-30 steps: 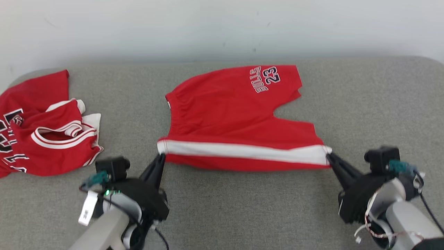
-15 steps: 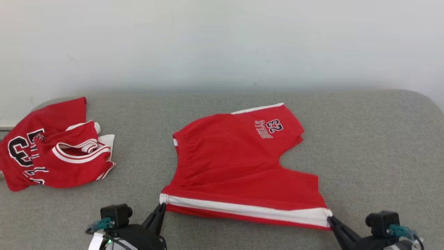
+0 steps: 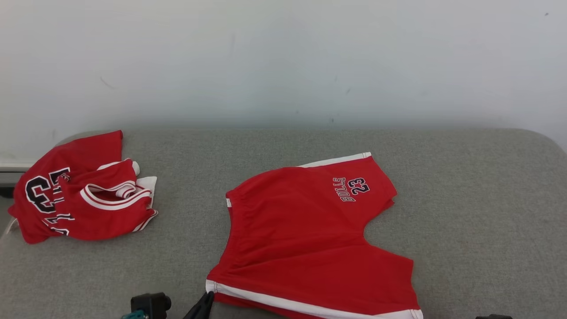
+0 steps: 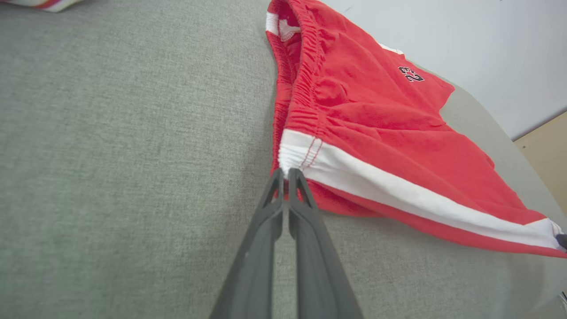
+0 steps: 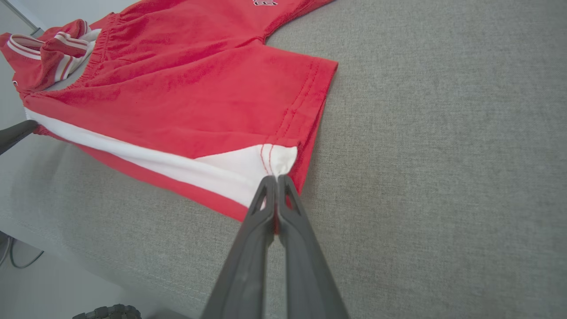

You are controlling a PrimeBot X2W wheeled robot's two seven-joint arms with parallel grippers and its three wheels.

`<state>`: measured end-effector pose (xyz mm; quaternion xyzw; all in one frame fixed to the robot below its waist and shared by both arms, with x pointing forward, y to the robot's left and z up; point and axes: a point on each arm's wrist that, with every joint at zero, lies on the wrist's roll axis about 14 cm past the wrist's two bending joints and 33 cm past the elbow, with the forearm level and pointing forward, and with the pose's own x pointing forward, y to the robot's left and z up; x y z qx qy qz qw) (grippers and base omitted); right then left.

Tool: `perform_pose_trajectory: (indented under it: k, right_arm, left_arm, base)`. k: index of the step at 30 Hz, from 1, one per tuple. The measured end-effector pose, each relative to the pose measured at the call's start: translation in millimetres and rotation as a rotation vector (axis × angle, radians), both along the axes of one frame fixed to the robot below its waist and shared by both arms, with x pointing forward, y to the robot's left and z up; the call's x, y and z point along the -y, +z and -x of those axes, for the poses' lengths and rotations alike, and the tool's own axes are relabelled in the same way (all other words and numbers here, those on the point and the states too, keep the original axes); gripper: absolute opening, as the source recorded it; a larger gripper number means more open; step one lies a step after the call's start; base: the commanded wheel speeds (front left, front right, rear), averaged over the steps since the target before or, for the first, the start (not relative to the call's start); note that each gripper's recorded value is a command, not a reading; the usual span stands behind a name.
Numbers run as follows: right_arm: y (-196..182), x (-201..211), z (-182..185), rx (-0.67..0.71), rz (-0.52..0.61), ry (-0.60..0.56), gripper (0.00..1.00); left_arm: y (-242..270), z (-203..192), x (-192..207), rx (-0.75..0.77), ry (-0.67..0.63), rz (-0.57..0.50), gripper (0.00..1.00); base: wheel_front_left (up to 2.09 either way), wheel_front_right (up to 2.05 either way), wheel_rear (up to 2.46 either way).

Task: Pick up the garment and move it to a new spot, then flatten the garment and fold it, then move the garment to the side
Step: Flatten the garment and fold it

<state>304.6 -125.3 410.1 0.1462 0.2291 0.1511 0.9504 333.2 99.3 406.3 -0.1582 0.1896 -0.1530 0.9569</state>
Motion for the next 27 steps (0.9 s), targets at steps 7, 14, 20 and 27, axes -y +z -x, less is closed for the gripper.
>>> perform_pose_trajectory:
  k: [7, 14, 20, 27]
  right_arm:
    - [1.0, -1.7, 21.1, -0.023, -0.010, 0.030, 0.00]
    - [8.7, 0.4, 31.9, -0.022, -0.004, 0.042, 0.00]
    - [35.2, 2.1, 12.0, 0.046, 0.016, 0.083, 0.00]
    - [68.7, 8.2, -30.5, 0.110, 0.077, 0.162, 0.00]
  left_arm:
    - [-5.2, 20.4, -9.0, -0.006, 0.022, 0.012, 0.00]
    - [-5.4, 33.2, -14.7, 0.006, 0.020, -0.002, 0.00]
    - [9.1, 24.7, -9.0, 0.047, 0.024, 0.022, 0.00]
    - [34.3, -2.6, 2.9, 0.120, -0.003, 0.033, 0.00]
  base:
    - [0.00, 0.00, 0.00]
    - [0.00, 0.00, 0.00]
    - [0.00, 0.00, 0.00]
    - [0.00, 0.00, 0.00]
